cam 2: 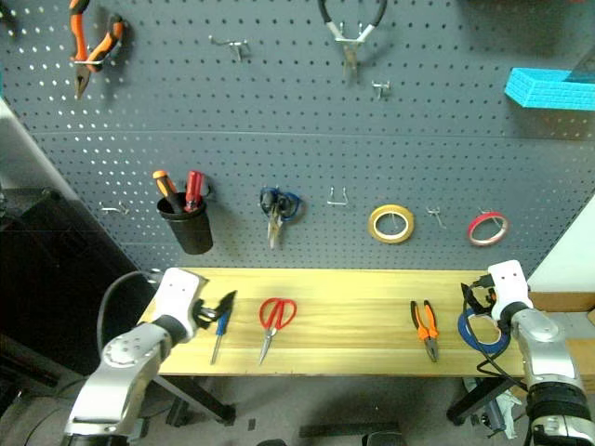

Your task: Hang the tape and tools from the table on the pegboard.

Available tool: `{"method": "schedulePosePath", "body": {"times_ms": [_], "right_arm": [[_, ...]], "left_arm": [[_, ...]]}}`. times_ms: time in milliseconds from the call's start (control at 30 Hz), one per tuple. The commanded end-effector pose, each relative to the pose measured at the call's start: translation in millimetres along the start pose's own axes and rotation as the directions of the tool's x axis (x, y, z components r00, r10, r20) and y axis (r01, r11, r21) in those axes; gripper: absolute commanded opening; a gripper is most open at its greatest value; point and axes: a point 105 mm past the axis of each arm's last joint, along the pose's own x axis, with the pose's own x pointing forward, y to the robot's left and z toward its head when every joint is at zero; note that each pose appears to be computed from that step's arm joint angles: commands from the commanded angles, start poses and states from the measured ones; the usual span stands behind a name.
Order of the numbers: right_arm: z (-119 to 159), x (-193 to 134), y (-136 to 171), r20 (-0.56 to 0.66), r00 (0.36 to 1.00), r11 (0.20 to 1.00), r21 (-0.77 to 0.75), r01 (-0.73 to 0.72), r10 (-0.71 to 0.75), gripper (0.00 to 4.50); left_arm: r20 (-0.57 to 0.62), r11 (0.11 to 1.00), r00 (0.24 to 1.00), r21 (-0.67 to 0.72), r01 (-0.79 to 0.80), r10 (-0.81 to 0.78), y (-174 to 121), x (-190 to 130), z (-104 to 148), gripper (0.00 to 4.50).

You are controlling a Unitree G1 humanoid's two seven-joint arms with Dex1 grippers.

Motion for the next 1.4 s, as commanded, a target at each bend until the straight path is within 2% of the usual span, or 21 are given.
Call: {"method": "schedulePosePath", "body": {"times_ms": [33,100,200,333,433,733,900,1067,1167,1233,1400], "right_arm": [[2,-2,6,-0.063,0.995,0.997,0.004,-0.072,0.072,4.50],[-3,-2,11,-0.111,0.989,0.995,0.024,-0.096,0.098,4.50],[-14,-3,23,-0.202,0.964,0.985,0.050,-0.164,0.171,4.50],[-23,2,28,-0.275,0.941,0.980,0.079,-0.182,0.197,4.50],[-26,9,28,-0.303,0.932,0.980,0.091,-0.178,0.197,4.50],[-39,33,33,-0.394,0.886,0.969,0.139,-0.203,0.243,4.50],[-41,36,36,-0.448,0.851,0.960,0.178,-0.216,0.274,3.31],[-50,34,39,-0.491,0.822,0.957,0.167,-0.235,0.288,1.77],[-53,36,35,-0.499,0.835,0.972,0.088,-0.218,0.232,0.79],[-47,41,32,-0.464,0.866,0.980,0.023,-0.198,0.186,0.68],[-13,46,23,-0.276,0.952,0.979,-0.115,-0.168,0.130,0.68]], "left_arm": [[0.104,0.991,0.986,0.026,0.131,-0.133,-26,7,38,3.45],[0.110,0.988,0.983,0.044,0.145,-0.149,-30,9,44,3.45],[0.119,0.932,0.938,0.206,0.298,-0.326,-59,14,60,3.45],[0.106,0.828,0.829,0.211,0.520,-0.548,-92,10,74,3.45],[0.081,0.727,0.738,0.273,0.630,-0.670,-109,3,82,3.45],[0.057,0.605,0.635,0.378,0.700,-0.770,-131,7,97,3.45],[0.057,0.570,0.596,0.378,0.730,-0.801,-137,4,101,3.49],[0.029,0.566,0.609,0.410,0.716,-0.792,-132,4,98,3.49],[0.039,0.572,0.611,0.404,0.714,-0.791,-129,3,98,3.49],[0.057,0.579,0.608,0.388,0.717,-0.792,-127,1,100,3.49],[0.107,0.610,0.617,0.356,0.708,-0.780,-120,-4,103,3.49]]}}
